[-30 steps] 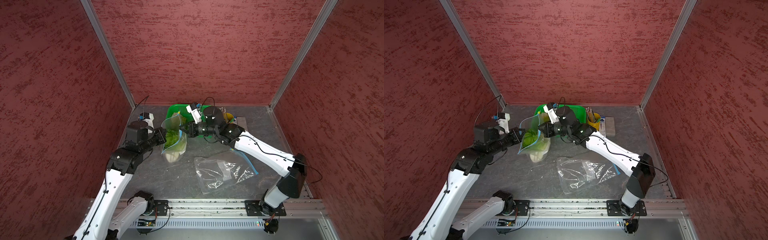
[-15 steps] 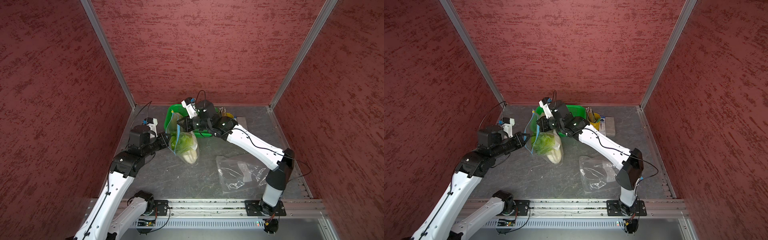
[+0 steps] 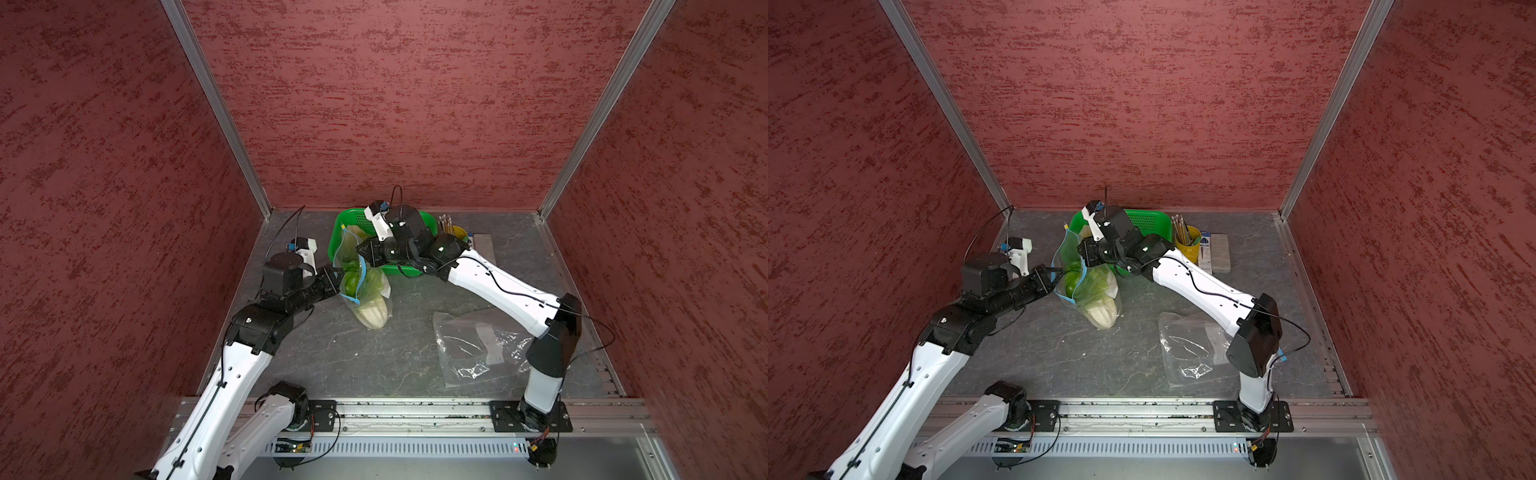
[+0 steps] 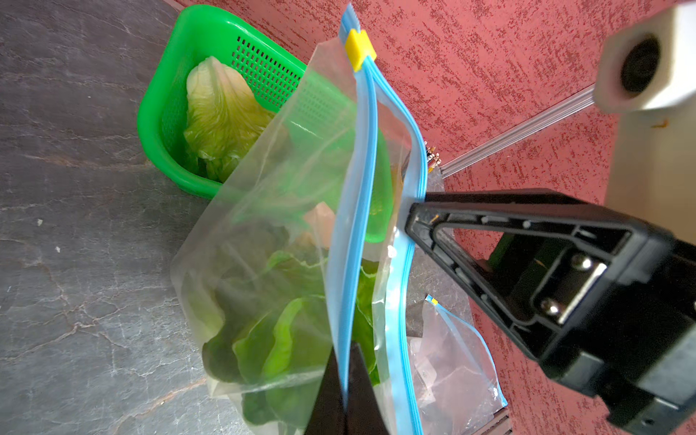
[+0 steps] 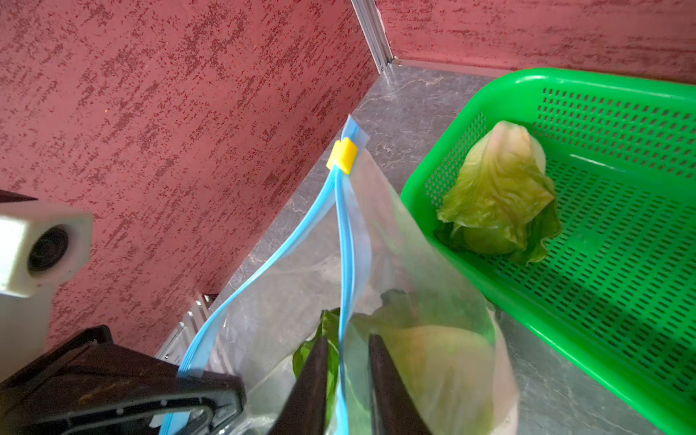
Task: Put the chinese cabbages into a zipper bag and zip it
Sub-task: Adjust the zipper food storage bag at the center of the board.
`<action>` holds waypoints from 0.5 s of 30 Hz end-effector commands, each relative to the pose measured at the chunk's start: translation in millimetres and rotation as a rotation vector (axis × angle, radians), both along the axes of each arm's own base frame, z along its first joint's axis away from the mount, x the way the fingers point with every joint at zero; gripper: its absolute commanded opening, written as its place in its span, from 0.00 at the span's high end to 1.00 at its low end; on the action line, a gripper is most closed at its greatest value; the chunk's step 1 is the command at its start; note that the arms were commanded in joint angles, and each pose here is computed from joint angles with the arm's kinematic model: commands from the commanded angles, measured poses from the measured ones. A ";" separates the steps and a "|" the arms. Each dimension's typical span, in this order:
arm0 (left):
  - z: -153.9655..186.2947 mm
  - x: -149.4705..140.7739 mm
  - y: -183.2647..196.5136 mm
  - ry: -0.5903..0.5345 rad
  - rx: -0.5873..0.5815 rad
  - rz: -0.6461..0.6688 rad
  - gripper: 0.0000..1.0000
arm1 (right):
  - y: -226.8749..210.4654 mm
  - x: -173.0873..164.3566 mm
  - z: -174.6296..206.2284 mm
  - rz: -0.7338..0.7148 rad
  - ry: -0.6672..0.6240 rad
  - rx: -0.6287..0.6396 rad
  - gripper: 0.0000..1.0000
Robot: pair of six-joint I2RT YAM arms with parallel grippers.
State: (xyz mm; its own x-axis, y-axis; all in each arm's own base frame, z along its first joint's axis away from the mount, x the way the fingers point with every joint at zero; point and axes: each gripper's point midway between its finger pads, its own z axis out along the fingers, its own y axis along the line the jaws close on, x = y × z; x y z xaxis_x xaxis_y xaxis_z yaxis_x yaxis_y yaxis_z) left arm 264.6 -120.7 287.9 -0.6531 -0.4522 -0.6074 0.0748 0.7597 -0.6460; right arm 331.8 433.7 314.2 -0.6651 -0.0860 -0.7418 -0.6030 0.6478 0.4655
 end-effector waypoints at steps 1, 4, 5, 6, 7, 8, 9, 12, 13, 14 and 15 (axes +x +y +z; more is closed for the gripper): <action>6.6 2.8 -0.4 -0.040 -0.024 0.004 1.00 | -17.7 -7.8 24.0 -0.054 -0.023 0.018 0.62; 5.1 3.4 -0.8 -0.041 -0.027 0.004 1.00 | -24.2 -12.5 21.3 -0.084 0.004 0.013 0.50; 5.9 3.5 -1.4 -0.040 -0.028 0.001 1.00 | -25.2 -15.5 18.9 -0.088 0.013 0.013 0.48; 5.5 3.7 -1.2 -0.039 -0.027 0.002 1.00 | -25.9 -18.2 15.7 -0.092 0.024 0.013 0.47; 5.4 3.7 -1.2 -0.037 -0.027 0.003 1.00 | -27.7 -19.9 11.8 -0.101 0.036 0.010 0.45; 5.4 4.0 -1.0 -0.038 -0.026 0.004 1.00 | -29.3 -22.2 8.4 -0.109 0.049 0.008 0.45; 4.7 4.6 -0.9 -0.037 -0.027 0.007 1.00 | -30.0 -23.7 6.2 -0.116 0.061 0.012 0.44; 4.3 6.2 -3.0 -0.037 -0.033 0.000 1.00 | -23.1 -32.5 -0.9 -0.103 0.092 0.036 0.45; 4.3 6.8 -3.7 -0.036 -0.035 -0.002 1.00 | -19.4 -35.8 -2.7 -0.093 0.096 0.037 0.45; 4.2 7.2 -4.5 -0.034 -0.038 -0.005 1.00 | -17.1 -36.9 -6.0 -0.089 0.100 0.030 0.46; 3.9 7.7 -4.5 -0.033 -0.037 -0.004 1.00 | -15.2 -37.4 -9.5 -0.089 0.101 0.019 0.47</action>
